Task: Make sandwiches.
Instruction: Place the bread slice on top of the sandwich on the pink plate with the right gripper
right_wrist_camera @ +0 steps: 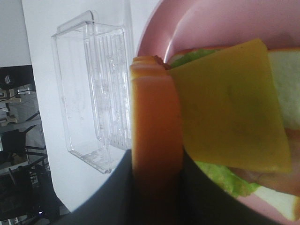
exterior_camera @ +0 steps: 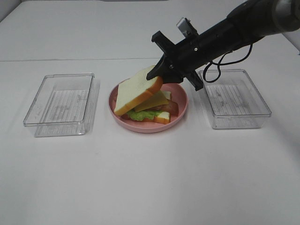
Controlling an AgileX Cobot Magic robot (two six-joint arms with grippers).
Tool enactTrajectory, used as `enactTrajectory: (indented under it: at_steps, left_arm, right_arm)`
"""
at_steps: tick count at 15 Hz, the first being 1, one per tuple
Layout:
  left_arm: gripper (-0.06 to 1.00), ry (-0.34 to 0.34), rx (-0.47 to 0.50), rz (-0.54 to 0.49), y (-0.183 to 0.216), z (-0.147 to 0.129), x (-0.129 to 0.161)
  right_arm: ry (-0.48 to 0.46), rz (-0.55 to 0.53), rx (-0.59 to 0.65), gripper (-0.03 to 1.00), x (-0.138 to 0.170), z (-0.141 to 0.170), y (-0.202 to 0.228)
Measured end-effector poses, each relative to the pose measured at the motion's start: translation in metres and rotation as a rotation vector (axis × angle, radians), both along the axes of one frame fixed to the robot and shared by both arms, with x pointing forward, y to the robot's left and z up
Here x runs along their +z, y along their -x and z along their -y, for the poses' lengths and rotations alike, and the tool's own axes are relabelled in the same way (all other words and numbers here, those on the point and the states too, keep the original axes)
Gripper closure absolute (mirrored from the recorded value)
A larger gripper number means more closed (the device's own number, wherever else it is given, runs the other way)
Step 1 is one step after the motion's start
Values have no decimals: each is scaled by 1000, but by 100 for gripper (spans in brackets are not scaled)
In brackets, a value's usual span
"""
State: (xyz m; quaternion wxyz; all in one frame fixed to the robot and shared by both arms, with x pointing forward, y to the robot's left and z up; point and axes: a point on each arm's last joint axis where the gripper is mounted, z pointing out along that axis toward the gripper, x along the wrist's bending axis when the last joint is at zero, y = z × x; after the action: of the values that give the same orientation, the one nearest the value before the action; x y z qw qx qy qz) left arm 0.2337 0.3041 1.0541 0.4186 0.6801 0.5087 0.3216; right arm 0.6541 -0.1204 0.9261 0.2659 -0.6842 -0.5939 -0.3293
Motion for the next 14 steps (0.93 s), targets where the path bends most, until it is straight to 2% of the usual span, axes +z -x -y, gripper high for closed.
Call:
enactTrajectory:
  at_steps: [6, 7, 10, 11, 12, 13, 14]
  left_arm:
    - [19, 0, 0, 0, 0, 0, 0]
    - [19, 0, 0, 0, 0, 0, 0]
    - [19, 0, 0, 0, 0, 0, 0]
    - [19, 0, 0, 0, 0, 0, 0]
    - [19, 0, 0, 0, 0, 0, 0]
    - [19, 0, 0, 0, 0, 0, 0]
    - [19, 0, 0, 0, 0, 0, 0]
  right_arm:
    - [30, 7, -15, 77, -9, 2, -3]
    - [41, 12, -11, 69, -9, 2, -3]
    - [108, 39, 33, 26, -12, 6, -1]
    - [162, 72, 77, 16, -7, 9, 1]
    - [200, 93, 101, 14, -1, 12, 3]
    - [200, 93, 101, 14, -1, 12, 3]
    - [292, 121, 147, 13, 15, 20, 9]
